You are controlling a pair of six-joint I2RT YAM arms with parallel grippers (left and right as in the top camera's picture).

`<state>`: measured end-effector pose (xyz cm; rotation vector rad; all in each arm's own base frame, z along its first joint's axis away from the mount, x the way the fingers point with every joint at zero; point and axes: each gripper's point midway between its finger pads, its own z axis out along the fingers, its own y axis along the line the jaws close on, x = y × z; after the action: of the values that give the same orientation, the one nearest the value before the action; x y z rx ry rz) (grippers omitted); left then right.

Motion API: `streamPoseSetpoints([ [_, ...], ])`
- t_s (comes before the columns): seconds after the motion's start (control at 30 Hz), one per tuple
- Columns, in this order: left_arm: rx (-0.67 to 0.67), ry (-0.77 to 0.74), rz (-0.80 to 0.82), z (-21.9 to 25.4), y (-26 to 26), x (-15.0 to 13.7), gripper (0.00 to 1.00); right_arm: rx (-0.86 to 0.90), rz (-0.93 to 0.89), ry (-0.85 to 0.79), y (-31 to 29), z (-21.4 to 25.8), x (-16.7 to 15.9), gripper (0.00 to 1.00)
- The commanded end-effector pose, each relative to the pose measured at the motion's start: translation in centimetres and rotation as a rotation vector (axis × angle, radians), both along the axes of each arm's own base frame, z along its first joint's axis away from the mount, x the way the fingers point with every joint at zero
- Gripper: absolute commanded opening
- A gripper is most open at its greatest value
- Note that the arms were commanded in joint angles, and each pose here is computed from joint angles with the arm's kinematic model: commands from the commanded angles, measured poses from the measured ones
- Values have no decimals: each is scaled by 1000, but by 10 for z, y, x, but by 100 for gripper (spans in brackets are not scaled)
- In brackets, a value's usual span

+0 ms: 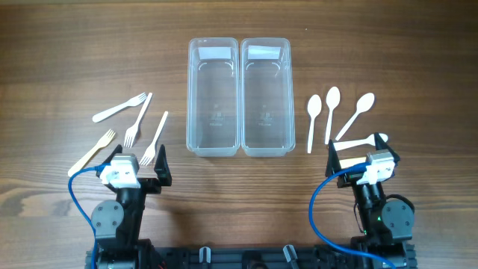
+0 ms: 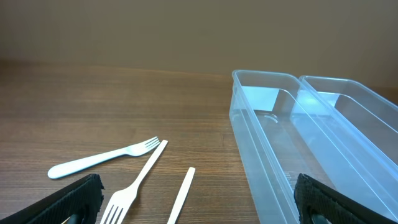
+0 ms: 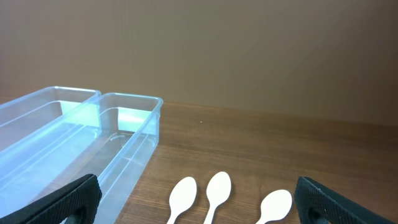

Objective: Pack container
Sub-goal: 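Move the right gripper over the spoons right of the containers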

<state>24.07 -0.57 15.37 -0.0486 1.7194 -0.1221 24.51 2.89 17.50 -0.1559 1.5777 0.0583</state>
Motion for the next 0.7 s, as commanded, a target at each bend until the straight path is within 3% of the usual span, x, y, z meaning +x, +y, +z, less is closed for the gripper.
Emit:
streamPoseSetpoints([
  [0.0,19,-8,-3,0,0,0,100,48,37,-4,6,1,-1,100],
  [0.17,19,-6,-4,-1,0,0,100,213,-60,100,-9,-3,-2,100],
  [0.33,19,-7,-3,0,0,0,100,207,-154,93,-25,73,6,100],
  [0.5,19,-7,-3,0,0,0,100,146,-287,342,-40,117,43,100],
  [0.67,19,-7,-3,0,0,0,100,130,-173,649,-12,103,85,100],
])
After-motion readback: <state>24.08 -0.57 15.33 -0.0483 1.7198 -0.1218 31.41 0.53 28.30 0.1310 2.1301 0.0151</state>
